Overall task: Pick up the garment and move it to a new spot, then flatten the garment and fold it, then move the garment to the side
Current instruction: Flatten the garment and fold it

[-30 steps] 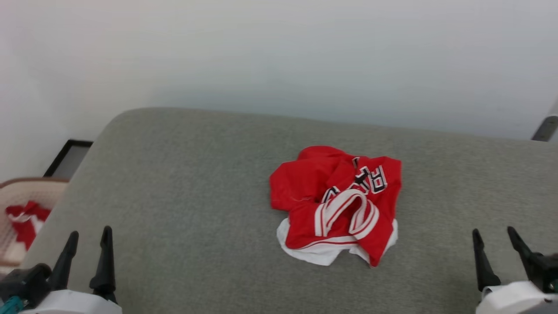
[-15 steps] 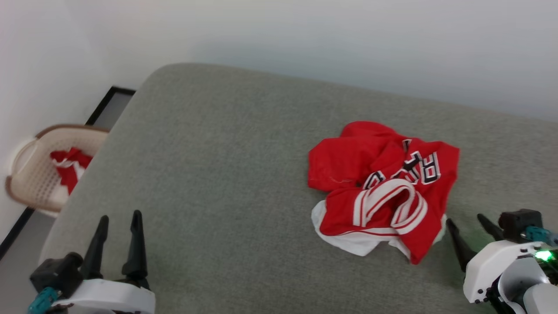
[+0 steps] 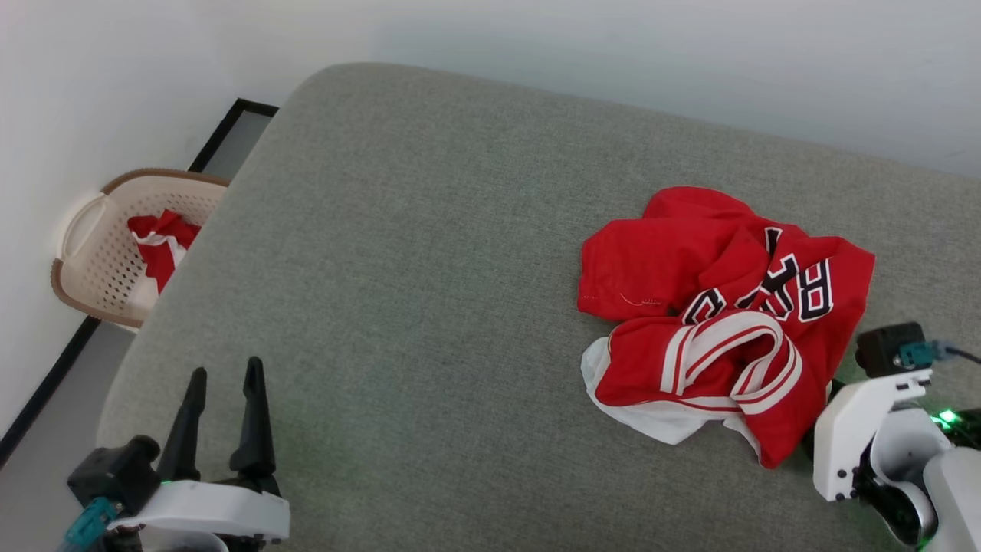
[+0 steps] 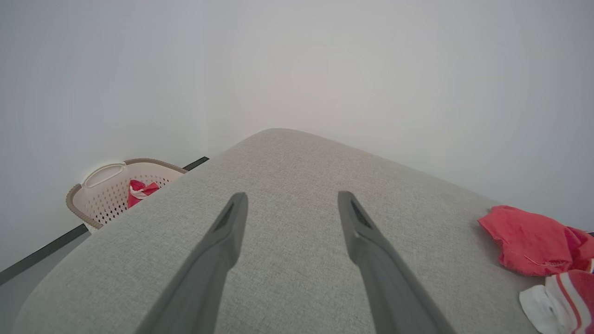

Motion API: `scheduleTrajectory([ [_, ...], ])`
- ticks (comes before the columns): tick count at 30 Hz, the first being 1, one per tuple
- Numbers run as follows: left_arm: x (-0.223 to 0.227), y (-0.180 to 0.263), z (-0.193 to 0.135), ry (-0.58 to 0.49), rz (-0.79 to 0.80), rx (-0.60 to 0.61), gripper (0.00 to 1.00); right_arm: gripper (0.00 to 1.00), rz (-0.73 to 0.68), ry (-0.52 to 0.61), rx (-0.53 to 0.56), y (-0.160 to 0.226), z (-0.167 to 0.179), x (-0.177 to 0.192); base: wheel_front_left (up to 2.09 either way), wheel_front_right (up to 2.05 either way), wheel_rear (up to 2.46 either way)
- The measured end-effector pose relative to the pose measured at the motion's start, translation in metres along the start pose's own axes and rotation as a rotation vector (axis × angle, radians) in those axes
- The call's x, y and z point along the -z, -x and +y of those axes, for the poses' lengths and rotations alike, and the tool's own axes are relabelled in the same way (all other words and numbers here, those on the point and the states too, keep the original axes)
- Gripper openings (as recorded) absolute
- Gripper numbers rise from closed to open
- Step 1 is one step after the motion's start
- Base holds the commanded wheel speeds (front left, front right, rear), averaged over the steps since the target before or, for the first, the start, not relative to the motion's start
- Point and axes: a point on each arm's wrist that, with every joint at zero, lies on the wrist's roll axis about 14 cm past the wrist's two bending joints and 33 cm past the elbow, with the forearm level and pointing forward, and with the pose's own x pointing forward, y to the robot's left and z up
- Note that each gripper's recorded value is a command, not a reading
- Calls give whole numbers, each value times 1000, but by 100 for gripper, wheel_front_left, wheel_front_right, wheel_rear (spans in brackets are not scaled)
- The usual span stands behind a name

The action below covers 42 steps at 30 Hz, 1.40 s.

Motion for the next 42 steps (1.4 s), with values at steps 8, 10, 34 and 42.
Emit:
scheduleTrajectory([
  [8, 0, -2, 1, 4, -7, -6, 100, 0, 61, 38, 1, -2, 2, -1, 0, 0, 0],
  [10, 0, -3, 1, 3, -10, -3, 100, 0, 53, 34, 8, 1, 0, -4, 0, 0, 0],
  [34, -2, -13, -33, -3, -23, 130, 100, 0, -53, -38, 440, 121, -160, -19, 0, 0, 0],
  [42, 1, -16, -39, -11, -12, 147, 100, 0, 11, -82, 526, 126, -192, 12, 0, 0, 0],
])
